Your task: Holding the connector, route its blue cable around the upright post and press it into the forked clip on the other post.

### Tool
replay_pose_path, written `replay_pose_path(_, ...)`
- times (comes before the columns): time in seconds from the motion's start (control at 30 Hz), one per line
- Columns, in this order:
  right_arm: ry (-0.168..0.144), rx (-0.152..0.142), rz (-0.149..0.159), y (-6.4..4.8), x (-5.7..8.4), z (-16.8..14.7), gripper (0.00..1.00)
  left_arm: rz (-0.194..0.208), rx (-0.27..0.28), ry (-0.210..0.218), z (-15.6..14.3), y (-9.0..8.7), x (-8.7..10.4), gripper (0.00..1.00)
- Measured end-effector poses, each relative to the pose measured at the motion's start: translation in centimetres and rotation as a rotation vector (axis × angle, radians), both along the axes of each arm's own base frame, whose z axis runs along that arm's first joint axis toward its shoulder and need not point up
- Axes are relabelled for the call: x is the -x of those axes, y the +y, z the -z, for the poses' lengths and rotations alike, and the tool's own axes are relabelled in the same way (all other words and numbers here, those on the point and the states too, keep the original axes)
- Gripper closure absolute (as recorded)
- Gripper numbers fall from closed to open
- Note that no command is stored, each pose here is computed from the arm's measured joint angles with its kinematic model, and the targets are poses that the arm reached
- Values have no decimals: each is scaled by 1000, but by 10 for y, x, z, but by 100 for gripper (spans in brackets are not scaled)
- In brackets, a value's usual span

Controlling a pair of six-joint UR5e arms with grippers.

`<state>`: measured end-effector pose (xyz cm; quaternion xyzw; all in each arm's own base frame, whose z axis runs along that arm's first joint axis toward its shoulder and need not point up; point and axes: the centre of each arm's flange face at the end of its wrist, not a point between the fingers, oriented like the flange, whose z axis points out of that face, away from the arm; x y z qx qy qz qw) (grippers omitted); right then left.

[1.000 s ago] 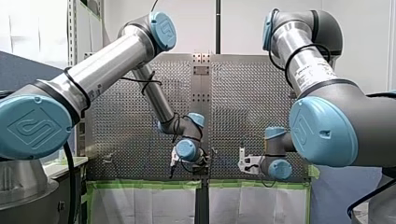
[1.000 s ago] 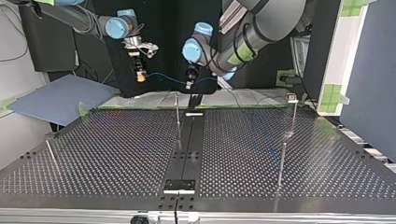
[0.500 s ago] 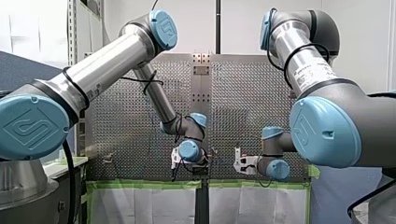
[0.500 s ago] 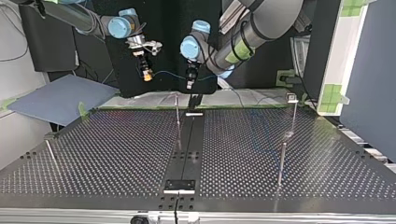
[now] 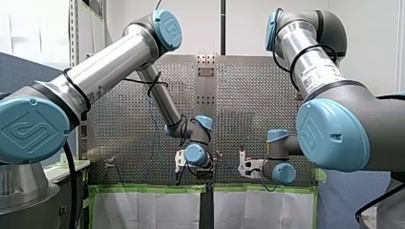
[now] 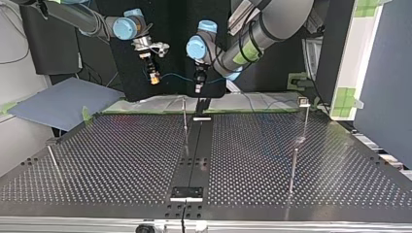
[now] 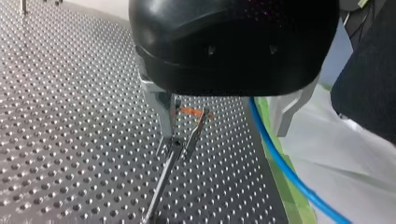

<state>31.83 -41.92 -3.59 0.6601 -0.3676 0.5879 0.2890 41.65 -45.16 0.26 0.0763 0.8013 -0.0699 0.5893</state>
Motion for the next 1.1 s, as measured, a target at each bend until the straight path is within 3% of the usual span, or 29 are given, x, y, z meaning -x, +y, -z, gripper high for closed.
replay_pose_path(0.1,-1,-1,0,0,0,0,100,-22,-8,-4,0,2,0,0)
replay_pose_path(0.2,-3,-2,-4,0,0,0,100,-43,-16,-9,-1,4,-1,29)
replay_pose_path(0.23,-4,-2,-7,0,-1,0,100,-46,-18,-10,-1,5,-1,29)
replay_pose_path(0.3,-5,-3,-10,1,-1,0,100,-51,-20,-13,-1,5,-1,50)
replay_pose_path(0.33,-5,-3,-11,1,-1,0,100,-52,-20,-14,-1,5,-1,50)
replay_pose_path(0.37,-5,-3,-12,1,-1,0,100,-51,-20,-14,-1,5,-1,66)
replay_pose_path(0.4,-5,-3,-13,1,-1,0,100,-51,-19,-15,-1,5,-1,74)
replay_pose_path(0.43,-5,-3,-13,1,-1,0,100,-50,-19,-17,-1,5,-1,74)
replay_pose_path(0.47,-5,-3,-14,1,-2,0,100,-49,-18,-17,-1,5,-2,83)
replay_pose_path(0.5,-5,-3,-14,1,-2,0,100,-48,-17,-18,-1,4,-2,83)
replay_pose_path(0.53,-5,-3,-14,1,-2,0,100,-47,-17,-19,-1,4,-2,96)
replay_pose_path(0.57,-5,-3,-15,1,-2,0,100,-46,-17,-19,-1,4,-2,100)
replay_pose_path(0.83,-5,-3,-15,1,-2,0,100,-47,-11,-21,-1,5,-4,100)
replay_pose_path(1.1,-5,-3,-15,1,-2,0,100,-82,-6,-54,-4,6,-7,100)
